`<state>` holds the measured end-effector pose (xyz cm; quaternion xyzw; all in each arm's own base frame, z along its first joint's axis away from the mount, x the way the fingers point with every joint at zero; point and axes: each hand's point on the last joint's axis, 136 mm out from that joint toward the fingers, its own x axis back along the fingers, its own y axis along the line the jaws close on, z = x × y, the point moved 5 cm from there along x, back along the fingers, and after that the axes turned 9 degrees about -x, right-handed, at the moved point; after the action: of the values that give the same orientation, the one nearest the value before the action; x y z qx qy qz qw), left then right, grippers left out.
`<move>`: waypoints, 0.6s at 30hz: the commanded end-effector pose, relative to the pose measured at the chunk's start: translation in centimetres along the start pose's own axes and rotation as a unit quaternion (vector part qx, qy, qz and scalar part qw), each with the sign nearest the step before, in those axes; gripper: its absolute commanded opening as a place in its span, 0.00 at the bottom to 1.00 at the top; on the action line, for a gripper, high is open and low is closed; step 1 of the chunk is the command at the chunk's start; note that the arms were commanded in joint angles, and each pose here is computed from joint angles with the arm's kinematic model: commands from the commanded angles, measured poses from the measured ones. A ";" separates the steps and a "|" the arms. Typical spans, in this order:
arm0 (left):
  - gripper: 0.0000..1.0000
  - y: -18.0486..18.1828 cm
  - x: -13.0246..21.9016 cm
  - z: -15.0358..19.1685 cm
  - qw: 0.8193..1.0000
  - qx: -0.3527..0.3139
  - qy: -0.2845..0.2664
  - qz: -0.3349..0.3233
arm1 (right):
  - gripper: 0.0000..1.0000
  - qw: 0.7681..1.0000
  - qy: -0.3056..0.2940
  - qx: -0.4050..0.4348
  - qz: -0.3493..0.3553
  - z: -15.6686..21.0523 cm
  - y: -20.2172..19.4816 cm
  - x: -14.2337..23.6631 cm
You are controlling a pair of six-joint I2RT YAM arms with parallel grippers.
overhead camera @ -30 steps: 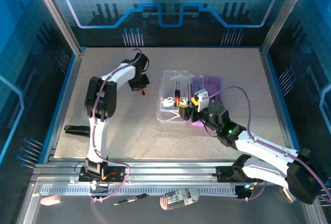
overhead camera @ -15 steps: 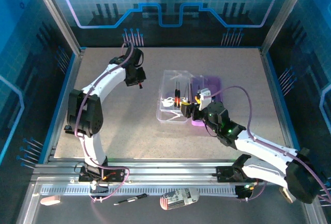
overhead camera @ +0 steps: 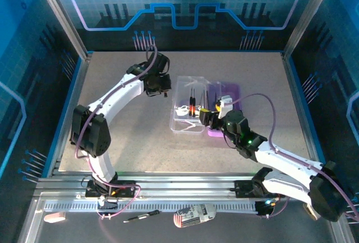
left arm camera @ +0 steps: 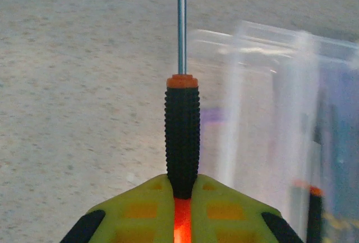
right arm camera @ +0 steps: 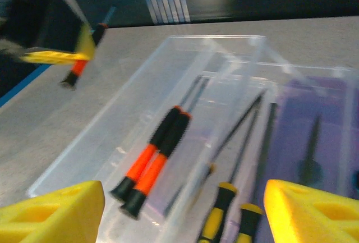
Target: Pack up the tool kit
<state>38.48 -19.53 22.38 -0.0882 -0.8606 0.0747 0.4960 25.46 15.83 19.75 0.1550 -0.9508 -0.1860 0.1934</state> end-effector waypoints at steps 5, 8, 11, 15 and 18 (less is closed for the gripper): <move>0.12 -6.2 3.6 1.4 0.996 -0.052 -0.015 0.066 | 0.75 0.993 -0.045 -0.075 0.084 -0.8 -4.4 1.6; 0.12 -7.9 3.6 2.4 0.995 -0.059 -0.007 0.082 | 0.75 0.992 -0.050 -0.079 0.086 -0.9 -4.6 1.7; 0.13 -9.4 3.3 3.4 0.994 -0.065 -0.001 0.090 | 0.76 0.992 -0.046 -0.079 0.084 -0.8 -4.6 1.6; 0.13 -10.5 2.4 4.5 0.994 -0.063 0.005 0.094 | 0.76 0.993 -0.035 -0.080 0.081 -0.6 -4.4 1.2; 0.13 -11.3 1.6 5.2 0.993 -0.058 0.013 0.101 | 0.76 0.993 -0.032 -0.081 0.077 -0.5 -4.3 1.1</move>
<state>32.26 -29.40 24.44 -0.2039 -0.8485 0.0558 0.4852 25.41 11.77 18.37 0.0668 -0.9489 -0.2389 0.1949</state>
